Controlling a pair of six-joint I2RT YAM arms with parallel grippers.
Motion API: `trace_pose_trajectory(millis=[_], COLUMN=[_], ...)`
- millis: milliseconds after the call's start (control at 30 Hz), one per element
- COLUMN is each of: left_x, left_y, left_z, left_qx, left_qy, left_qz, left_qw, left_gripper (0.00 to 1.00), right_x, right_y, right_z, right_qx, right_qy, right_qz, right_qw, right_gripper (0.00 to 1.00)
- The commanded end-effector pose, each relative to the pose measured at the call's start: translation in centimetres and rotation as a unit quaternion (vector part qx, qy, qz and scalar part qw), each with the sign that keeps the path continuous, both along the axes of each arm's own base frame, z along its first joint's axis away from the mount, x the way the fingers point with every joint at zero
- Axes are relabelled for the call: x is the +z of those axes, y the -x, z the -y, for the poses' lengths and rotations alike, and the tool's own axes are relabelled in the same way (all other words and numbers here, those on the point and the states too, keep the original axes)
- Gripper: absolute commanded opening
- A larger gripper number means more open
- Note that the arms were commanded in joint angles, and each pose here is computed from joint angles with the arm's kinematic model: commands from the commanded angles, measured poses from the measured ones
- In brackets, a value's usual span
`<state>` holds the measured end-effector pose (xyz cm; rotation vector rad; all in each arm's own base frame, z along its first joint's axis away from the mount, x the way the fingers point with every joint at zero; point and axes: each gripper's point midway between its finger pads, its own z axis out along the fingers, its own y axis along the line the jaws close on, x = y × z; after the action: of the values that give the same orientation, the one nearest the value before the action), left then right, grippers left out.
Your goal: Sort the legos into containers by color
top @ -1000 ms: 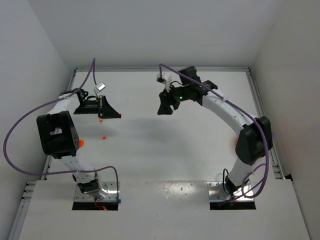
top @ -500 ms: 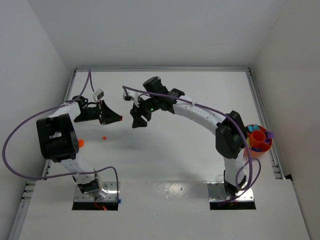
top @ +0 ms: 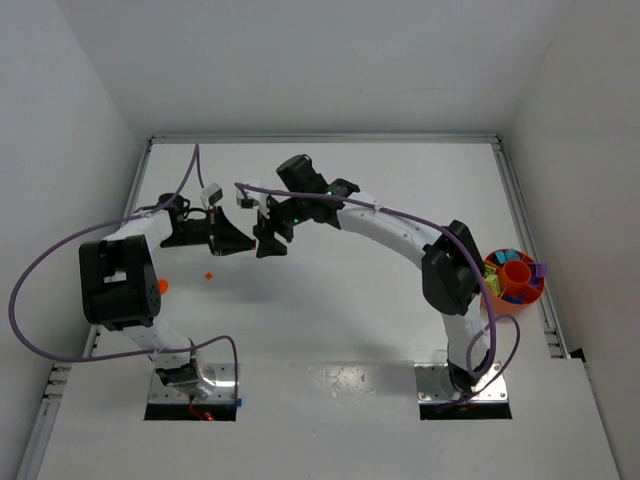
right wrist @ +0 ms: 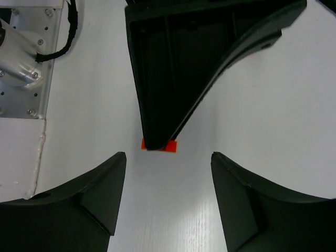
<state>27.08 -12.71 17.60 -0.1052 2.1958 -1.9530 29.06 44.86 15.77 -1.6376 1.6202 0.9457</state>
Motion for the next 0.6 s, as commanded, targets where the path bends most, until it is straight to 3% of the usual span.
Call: trace_pose_trajectory(millis=[0,167,267,567], left_x=[2.17,2.02,1.99,1.50], left_y=[0.74,0.86,0.79,0.80], left_z=[0.83,1.11,1.10,1.10], left_qx=[-0.018,-0.023,-0.023,-0.021], left_qy=[0.035,0.036,0.035,0.027], left_qz=[0.027,0.023,0.028,0.022], left_qw=[0.999,0.999,0.999,0.999], left_gripper=[0.00,0.00,0.00,0.00], right_x=[2.12,2.64,1.96,2.32], right_y=[0.99,1.30,0.90,1.26], right_z=[-1.45,-1.60,-1.59,-1.96], right_qx=[0.063,0.079,0.071,0.073], right_qy=[-0.055,-0.069,-0.061,-0.063], right_qz=[0.039,0.049,0.050,0.049], right_qw=[0.996,0.993,0.994,0.994], right_gripper=[0.66,0.63,0.56,0.15])
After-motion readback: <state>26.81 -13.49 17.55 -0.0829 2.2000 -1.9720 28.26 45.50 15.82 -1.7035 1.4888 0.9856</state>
